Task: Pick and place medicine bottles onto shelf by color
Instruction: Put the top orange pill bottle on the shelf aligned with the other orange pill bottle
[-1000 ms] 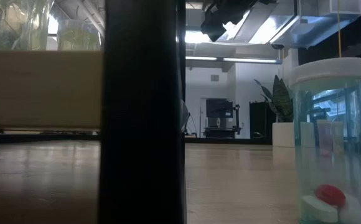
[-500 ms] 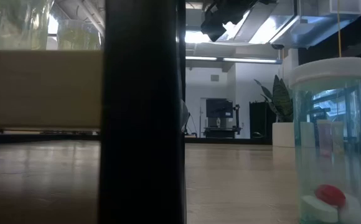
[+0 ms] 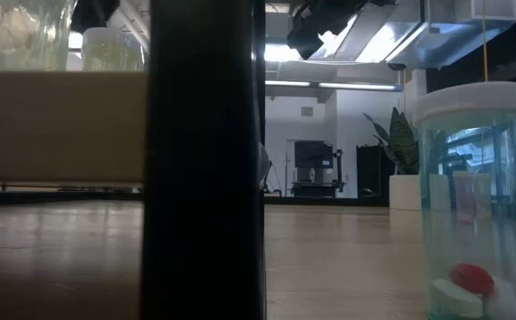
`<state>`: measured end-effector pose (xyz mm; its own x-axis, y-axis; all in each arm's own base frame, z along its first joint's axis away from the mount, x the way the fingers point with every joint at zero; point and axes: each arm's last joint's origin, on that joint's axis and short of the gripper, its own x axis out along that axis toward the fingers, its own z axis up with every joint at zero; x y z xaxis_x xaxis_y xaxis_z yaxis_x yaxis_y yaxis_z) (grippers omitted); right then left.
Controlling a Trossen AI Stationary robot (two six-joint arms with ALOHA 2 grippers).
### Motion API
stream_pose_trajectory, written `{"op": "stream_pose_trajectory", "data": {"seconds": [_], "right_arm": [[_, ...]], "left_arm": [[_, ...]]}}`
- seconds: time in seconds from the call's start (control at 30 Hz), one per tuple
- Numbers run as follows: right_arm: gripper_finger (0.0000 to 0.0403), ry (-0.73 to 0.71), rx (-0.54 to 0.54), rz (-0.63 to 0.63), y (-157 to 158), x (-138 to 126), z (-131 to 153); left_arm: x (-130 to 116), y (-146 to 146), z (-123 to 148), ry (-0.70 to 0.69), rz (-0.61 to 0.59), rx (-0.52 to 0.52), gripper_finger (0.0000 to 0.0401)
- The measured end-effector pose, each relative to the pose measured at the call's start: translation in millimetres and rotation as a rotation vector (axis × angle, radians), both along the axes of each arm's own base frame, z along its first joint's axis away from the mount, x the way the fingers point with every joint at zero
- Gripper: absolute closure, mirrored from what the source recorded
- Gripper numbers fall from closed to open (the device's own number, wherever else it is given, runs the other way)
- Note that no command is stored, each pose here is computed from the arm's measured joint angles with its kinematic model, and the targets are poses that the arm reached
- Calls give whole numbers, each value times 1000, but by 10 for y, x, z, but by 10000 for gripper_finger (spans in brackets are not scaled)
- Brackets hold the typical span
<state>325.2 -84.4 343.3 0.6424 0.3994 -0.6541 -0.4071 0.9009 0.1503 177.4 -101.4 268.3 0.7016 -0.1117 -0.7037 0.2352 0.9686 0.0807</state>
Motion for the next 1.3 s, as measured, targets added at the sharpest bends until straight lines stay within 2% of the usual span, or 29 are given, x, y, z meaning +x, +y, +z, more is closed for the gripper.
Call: {"op": "stream_pose_trajectory", "data": {"seconds": [0.17, 0.3, 0.47, 0.63, 0.9, 1.13, 1.3], "right_arm": [[205, 0, 0, 0, 0, 0, 0], [205, 0, 0, 0, -1, 0, 0], [205, 0, 0, 0, 0, 0, 0], [205, -1, 0, 0, 0, 0, 1], [205, -1, 0, 0, 0, 0, 1], [205, -1, 0, 0, -1, 0, 1], [205, -1, 0, 0, -1, 0, 1]], "left_arm": [[146, -63, -130, 173, -11, 47, 86], [239, -139, -148, 264, -21, 37, 86], [349, -209, -125, 283, -31, 42, 86], [400, -240, -223, 334, -39, 81, 86], [414, -248, -316, 395, -35, 114, 86], [387, -249, -329, 445, -41, 79, 86], [344, -225, -344, 495, 1, 80, 86]]}}
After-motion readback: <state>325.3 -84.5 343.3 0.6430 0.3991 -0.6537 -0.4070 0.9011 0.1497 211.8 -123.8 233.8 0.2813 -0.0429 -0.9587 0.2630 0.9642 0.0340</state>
